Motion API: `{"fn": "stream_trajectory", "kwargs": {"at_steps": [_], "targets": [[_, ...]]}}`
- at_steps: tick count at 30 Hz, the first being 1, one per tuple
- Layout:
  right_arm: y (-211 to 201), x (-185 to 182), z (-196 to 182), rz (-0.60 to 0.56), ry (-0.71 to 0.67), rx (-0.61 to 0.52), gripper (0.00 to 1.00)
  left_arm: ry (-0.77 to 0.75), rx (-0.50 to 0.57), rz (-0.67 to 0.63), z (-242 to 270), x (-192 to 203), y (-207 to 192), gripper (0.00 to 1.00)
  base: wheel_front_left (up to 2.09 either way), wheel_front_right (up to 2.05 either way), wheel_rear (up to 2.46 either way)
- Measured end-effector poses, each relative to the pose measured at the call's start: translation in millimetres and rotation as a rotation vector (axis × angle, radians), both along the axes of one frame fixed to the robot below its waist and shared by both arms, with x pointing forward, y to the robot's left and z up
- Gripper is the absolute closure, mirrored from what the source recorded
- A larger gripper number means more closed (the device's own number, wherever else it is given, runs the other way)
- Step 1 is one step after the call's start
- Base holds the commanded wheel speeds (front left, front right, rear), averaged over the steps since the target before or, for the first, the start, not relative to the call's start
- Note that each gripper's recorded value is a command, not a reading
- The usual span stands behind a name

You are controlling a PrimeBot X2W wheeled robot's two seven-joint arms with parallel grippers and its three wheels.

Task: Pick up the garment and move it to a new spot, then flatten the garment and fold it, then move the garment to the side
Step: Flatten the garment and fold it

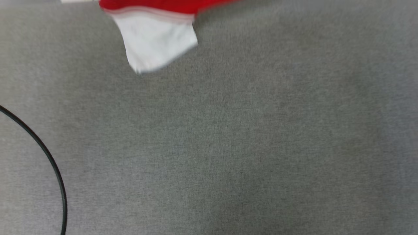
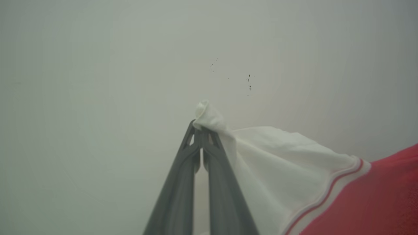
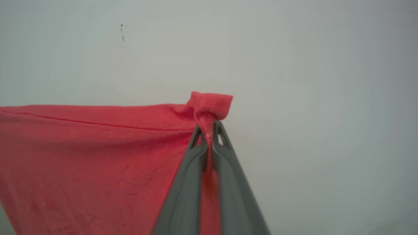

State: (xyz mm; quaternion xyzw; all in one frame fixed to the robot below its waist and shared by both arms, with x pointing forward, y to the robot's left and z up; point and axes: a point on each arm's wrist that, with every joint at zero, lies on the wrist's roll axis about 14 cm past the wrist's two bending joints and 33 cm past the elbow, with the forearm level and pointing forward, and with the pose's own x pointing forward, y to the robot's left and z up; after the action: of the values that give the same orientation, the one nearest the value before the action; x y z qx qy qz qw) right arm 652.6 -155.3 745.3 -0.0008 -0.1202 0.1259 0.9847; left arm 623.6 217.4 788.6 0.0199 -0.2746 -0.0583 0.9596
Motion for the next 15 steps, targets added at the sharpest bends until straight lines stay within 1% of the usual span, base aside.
{"fn": "stream_trajectory", "kwargs": {"at_steps": [3, 8, 12, 15], "targets": [[-2.7, 19.5, -5.1, -0.010, -0.010, -0.006, 1.00, 0.001, 0.004, 0.002, -4.6, 21.0, 1.3, 1.00, 0.00, 0.00, 0.00], [-5.2, 51.5, -42.5, -0.022, 0.042, -0.012, 1.00, 0.086, 0.010, -0.002, -48.3, 58.1, 0.6, 1.00, 0.00, 0.00, 0.00], [0.3, 70.9, -103.6, -0.017, 0.150, -0.005, 1.00, 0.190, -0.011, -0.009, -107.2, 80.2, -0.4, 1.00, 0.00, 0.00, 0.00], [9.5, 74.1, -146.7, -0.001, 0.229, 0.003, 1.00, 0.267, -0.034, -0.001, -148.2, 84.9, 5.6, 1.00, 0.00, 0.00, 0.00]]}}
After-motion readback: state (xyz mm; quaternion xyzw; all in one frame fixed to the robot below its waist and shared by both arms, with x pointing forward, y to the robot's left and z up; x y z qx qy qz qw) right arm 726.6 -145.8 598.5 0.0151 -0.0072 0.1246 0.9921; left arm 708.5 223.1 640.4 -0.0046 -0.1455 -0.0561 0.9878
